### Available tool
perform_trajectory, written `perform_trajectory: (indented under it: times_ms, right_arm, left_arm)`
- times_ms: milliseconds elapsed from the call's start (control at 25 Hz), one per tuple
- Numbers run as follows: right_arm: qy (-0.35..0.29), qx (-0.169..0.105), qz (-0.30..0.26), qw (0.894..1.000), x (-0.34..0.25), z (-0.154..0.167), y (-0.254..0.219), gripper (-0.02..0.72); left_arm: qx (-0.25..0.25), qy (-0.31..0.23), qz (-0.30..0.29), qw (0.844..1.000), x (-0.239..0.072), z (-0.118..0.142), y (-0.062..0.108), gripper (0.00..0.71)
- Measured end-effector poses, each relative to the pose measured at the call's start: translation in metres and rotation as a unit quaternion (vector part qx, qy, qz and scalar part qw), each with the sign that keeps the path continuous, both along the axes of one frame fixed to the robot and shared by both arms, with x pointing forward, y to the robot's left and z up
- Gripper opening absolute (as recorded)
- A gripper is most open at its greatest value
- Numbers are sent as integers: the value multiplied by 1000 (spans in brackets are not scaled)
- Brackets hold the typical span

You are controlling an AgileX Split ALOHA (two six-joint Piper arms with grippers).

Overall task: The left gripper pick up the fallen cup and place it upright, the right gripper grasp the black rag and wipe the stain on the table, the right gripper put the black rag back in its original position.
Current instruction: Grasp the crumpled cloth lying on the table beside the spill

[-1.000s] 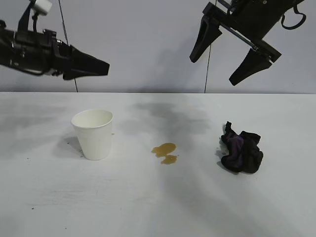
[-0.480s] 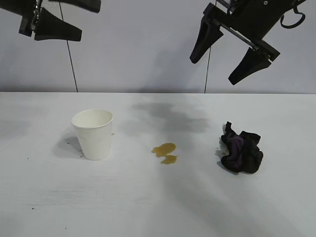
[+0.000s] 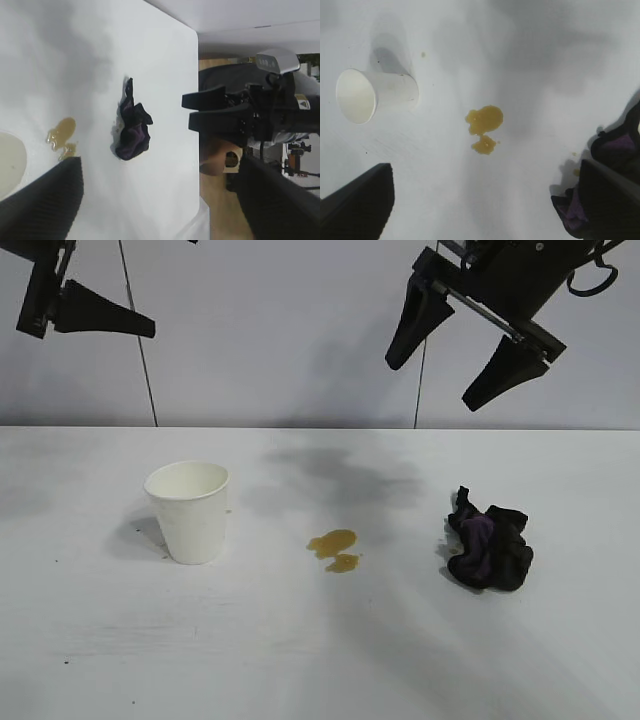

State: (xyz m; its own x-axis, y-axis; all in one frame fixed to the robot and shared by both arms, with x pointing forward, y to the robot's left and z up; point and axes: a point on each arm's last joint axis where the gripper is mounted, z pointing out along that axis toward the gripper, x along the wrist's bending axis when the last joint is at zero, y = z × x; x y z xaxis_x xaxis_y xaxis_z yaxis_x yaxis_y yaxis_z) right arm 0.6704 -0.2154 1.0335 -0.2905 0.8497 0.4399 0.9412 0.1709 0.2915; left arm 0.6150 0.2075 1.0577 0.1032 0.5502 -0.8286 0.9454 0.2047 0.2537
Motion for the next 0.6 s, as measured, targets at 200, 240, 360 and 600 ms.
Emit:
perform_trajectory:
  times_ms: [200, 240, 360, 600]
  right_arm:
    - [-4, -1, -1, 1000, 1, 0, 0, 694]
    - [-4, -1, -1, 1000, 1, 0, 0, 694]
    - [-6, -6, -1, 1000, 1, 0, -1, 694]
    - [19, -27, -14, 999, 9, -25, -2, 694]
  left_arm:
    - [67, 31, 20, 997, 0, -11, 8, 603]
    - [78, 37, 25, 996, 0, -13, 10, 603]
    - [93, 42, 32, 994, 0, -15, 12, 603]
    - [88, 54, 42, 994, 0, -15, 12, 603]
